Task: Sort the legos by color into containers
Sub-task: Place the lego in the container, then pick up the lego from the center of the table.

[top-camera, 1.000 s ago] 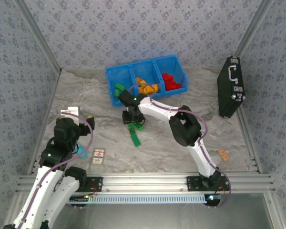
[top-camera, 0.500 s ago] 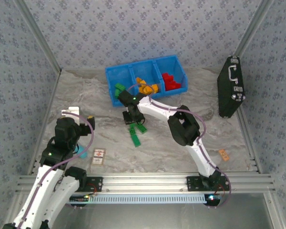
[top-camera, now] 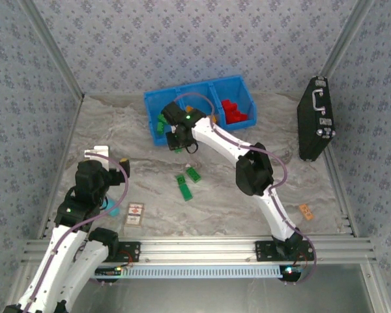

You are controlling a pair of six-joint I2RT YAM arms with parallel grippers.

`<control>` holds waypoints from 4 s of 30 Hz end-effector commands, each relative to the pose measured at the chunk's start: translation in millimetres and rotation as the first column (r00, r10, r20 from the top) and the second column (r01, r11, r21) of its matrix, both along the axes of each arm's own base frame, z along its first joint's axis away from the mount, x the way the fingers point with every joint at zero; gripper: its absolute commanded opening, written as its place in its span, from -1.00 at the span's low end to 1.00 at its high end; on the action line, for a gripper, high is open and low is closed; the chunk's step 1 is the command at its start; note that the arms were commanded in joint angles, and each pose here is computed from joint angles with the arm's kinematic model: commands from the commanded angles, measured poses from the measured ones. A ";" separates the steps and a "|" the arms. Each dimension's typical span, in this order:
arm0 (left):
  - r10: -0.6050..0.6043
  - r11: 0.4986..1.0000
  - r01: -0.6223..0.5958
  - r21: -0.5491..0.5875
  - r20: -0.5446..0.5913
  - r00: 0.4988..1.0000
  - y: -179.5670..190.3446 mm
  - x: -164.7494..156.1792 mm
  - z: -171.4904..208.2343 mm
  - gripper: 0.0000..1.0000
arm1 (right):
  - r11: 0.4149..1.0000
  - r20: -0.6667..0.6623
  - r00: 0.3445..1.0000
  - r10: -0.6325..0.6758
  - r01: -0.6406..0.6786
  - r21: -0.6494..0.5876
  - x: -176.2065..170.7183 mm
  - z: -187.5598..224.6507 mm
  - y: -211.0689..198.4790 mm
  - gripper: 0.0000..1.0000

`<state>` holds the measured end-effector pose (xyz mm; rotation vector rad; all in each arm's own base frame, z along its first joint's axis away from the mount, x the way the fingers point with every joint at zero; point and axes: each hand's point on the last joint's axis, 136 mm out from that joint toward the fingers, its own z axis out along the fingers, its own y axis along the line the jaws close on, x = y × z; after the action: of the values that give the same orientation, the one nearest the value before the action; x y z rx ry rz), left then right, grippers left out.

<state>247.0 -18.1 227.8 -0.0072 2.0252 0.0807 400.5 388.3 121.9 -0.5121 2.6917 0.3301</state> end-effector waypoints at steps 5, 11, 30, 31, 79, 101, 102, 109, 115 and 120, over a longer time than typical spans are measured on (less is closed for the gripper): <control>-0.007 1.000 0.007 0.009 -0.005 1.000 -1.8 1.8 -1.4 1.00 | 0.999 0.132 0.991 -0.025 0.022 0.027 54.2 22.9 1.2 -0.36; -0.001 1.000 0.002 0.012 -0.006 1.000 -0.9 2.3 -2.5 1.00 | 0.998 0.273 0.961 -0.040 0.027 0.049 91.8 32.5 6.2 -0.36; -0.015 1.000 0.015 0.019 -0.018 1.000 -4.8 9.5 -5.8 1.00 | 1.000 0.437 0.899 0.001 0.004 -0.012 131.6 -5.5 30.0 -0.26; -0.016 1.000 0.017 0.018 -0.019 1.000 -5.3 9.6 -5.9 1.00 | 1.000 0.434 0.901 0.002 0.006 -0.015 132.2 -7.5 28.5 -0.23; -0.001 0.999 0.003 0.049 -0.039 0.999 -0.1 7.9 -7.9 1.00 | 0.930 0.313 0.877 0.366 -0.332 -0.158 -93.1 57.9 -45.5 0.89; -0.005 0.998 0.008 0.057 -0.063 0.998 -1.4 11.2 -12.7 1.00 | 0.940 0.159 0.942 0.297 -0.259 -0.222 -104.0 -30.0 -60.6 0.99; -0.004 0.998 0.008 0.057 -0.065 0.998 -1.4 11.3 -13.3 1.00 | 0.940 0.152 0.943 0.297 -0.260 -0.222 -104.5 -33.3 -60.7 0.99; -0.006 0.998 0.010 0.059 -0.070 0.998 -1.8 11.7 -14.5 1.00 | 0.943 0.098 0.966 0.239 -0.207 -0.261 -97.2 -57.7 -73.7 0.91; -0.004 0.998 0.009 0.061 -0.078 0.997 -1.6 12.6 -16.5 1.00 | 0.943 0.068 0.973 0.219 -0.194 -0.270 -93.7 -75.0 -75.7 0.77; -0.005 0.998 0.010 0.062 -0.087 0.996 -2.3 14.0 -18.3 1.00 | 0.941 0.041 0.975 0.216 -0.197 -0.274 -92.7 -88.4 -75.9 0.47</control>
<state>258.4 -19.1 198.8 0.0318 2.1340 0.1449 305.8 311.9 39.5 -0.8869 2.6131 -0.0007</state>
